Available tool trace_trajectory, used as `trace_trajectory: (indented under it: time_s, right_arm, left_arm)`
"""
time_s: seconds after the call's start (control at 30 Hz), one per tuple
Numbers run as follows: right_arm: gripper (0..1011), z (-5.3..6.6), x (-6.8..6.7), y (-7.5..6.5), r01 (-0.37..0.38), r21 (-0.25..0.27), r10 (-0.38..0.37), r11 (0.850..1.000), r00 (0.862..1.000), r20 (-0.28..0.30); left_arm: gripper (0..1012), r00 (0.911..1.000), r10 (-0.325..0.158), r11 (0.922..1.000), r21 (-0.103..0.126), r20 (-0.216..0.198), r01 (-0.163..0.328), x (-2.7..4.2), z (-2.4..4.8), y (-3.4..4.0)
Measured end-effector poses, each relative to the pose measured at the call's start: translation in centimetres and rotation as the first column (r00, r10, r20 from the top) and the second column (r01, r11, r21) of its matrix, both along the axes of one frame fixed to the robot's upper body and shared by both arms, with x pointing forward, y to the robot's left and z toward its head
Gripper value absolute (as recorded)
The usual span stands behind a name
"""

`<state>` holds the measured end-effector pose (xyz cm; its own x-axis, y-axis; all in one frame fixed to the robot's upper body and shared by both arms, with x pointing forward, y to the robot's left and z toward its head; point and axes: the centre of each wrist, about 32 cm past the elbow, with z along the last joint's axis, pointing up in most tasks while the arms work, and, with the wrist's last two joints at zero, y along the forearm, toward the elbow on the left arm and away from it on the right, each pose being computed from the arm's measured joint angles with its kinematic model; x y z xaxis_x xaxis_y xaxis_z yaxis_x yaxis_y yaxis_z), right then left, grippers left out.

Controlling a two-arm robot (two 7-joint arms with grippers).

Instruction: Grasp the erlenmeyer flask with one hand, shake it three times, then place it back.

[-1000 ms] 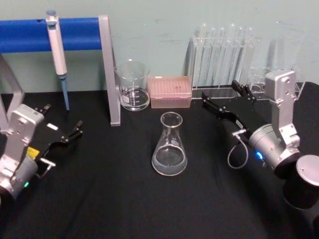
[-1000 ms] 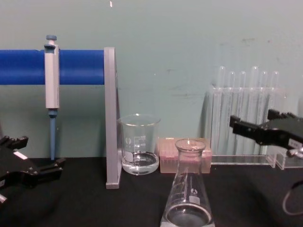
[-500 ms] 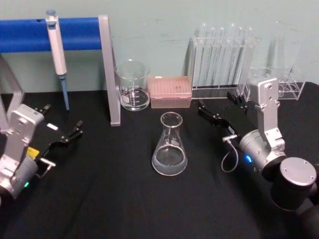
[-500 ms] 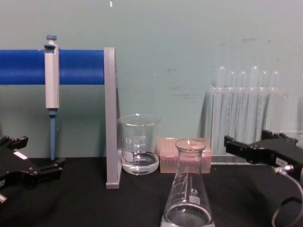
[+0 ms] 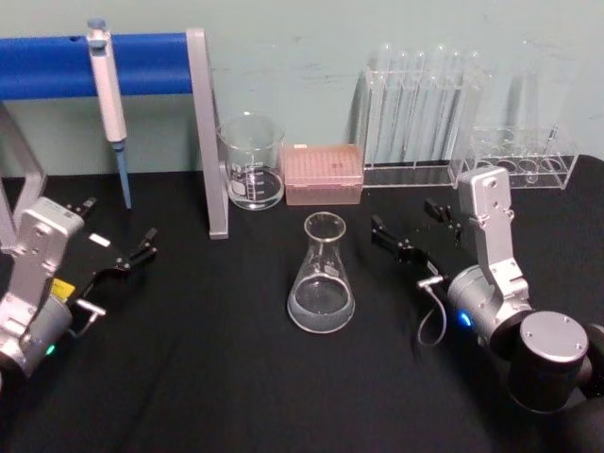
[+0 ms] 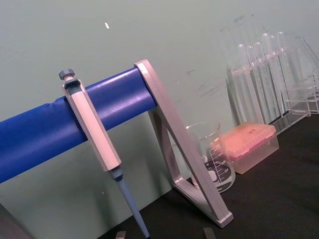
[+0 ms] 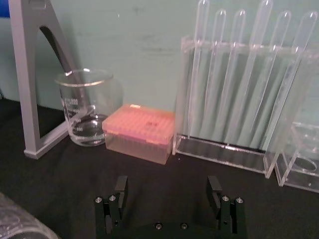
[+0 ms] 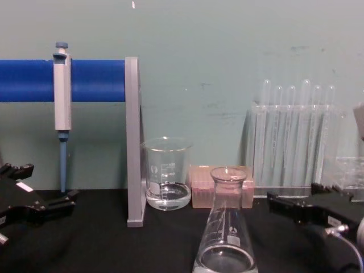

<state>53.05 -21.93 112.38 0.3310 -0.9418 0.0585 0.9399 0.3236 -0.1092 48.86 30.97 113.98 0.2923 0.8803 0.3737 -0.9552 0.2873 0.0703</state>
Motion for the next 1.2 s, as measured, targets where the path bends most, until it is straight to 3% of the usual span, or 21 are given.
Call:
trace_trajectory:
  time_s: [0.47,1.2]
  right_arm:
    - [1002,-1.01,-0.63,-0.08,-0.003,-0.021,0.002,1.000,0.999,-0.054]
    - [1002,-1.00,-0.81,-0.14,-0.007,-0.028,0.006,1.000,0.999,-0.050]
  left_arm:
    - [1001,1.0000,0.000,1.0000,0.000,0.000,0.000,0.00,0.00,0.00]
    - [1001,1.0000,0.000,1.0000,0.000,0.000,0.000,0.00,0.00,0.00]
